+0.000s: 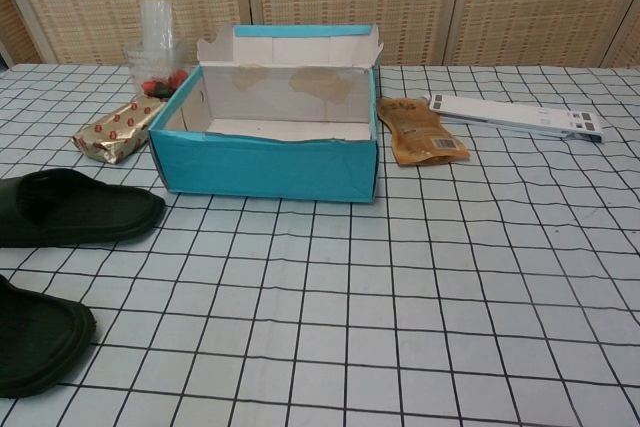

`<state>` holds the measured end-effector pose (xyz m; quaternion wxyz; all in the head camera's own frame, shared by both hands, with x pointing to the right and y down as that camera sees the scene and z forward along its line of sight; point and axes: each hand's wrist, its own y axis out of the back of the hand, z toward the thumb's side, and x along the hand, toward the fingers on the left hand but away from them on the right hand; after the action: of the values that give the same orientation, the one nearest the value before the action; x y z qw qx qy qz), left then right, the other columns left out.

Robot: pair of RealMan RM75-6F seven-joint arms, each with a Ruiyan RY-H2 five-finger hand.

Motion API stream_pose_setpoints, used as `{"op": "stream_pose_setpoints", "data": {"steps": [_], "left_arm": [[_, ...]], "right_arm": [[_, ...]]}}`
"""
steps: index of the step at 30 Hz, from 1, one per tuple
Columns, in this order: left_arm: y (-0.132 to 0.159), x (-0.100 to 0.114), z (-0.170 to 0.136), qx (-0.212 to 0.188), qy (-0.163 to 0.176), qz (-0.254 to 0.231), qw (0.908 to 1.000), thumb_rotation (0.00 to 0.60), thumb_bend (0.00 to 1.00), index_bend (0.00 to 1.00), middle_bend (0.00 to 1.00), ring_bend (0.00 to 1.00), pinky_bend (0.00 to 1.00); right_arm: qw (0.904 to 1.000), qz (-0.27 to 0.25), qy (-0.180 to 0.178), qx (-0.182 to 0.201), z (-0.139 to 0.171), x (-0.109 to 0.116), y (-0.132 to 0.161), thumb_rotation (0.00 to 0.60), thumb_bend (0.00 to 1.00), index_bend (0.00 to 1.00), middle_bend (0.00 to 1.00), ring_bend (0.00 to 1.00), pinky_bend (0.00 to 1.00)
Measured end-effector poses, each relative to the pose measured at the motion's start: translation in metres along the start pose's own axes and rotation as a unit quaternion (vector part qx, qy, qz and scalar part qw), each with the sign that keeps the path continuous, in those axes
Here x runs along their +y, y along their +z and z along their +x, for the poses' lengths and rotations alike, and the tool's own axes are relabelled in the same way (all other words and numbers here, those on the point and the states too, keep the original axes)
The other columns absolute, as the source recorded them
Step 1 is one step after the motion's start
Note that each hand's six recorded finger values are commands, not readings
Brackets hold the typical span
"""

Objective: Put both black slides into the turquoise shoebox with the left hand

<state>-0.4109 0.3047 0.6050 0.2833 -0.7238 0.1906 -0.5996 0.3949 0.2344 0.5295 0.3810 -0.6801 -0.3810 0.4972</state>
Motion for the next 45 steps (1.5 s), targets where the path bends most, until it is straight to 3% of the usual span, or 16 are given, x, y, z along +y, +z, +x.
{"op": "stream_pose_setpoints", "data": {"steps": [7,30,34,37,39,42,45], "left_arm": [[0.004,-0.012,0.012,0.004,-0.028,0.017,0.9995,0.6,0.36,0.0,0.0,0.0,0.02],[-0.008,-0.032,0.027,0.027,-0.056,0.043,0.9972,0.6,0.37,0.0,0.0,0.0,0.03],[-0.008,-0.036,0.029,0.024,-0.057,0.039,0.9973,0.6,0.36,0.0,0.01,0.09,0.05],[-0.008,-0.039,0.03,0.021,-0.057,0.035,0.9976,0.6,0.37,0.03,0.09,0.16,0.12],[-0.008,-0.042,0.032,0.019,-0.055,0.033,0.9978,0.6,0.38,0.13,0.17,0.2,0.19],[-0.008,-0.044,0.034,0.016,-0.049,0.025,0.9984,0.6,0.41,0.31,0.39,0.33,0.35],[-0.008,-0.043,0.036,0.016,-0.03,0.021,0.9992,0.6,0.43,0.43,0.52,0.44,0.49]], "right_arm": [[0.9999,0.0,0.01,0.0,0.0,-0.003,0.001,0.6,0.22,0.0,0.0,0.0,0.0],[0.9998,0.007,0.016,-0.003,0.0,-0.005,0.001,0.6,0.22,0.0,0.0,0.0,0.0],[0.9998,0.007,0.017,-0.004,-0.001,-0.006,0.002,0.6,0.22,0.0,0.0,0.0,0.0],[0.9998,0.007,0.019,-0.004,-0.001,-0.007,0.002,0.6,0.22,0.0,0.0,0.0,0.0],[0.9998,0.008,0.019,-0.004,-0.001,-0.007,0.001,0.6,0.22,0.0,0.0,0.0,0.0],[0.9998,0.007,0.019,-0.004,-0.001,-0.006,0.001,0.6,0.22,0.0,0.0,0.0,0.0],[0.9998,0.008,0.019,-0.004,-0.001,-0.007,0.001,0.6,0.22,0.0,0.0,0.0,0.0]]}}
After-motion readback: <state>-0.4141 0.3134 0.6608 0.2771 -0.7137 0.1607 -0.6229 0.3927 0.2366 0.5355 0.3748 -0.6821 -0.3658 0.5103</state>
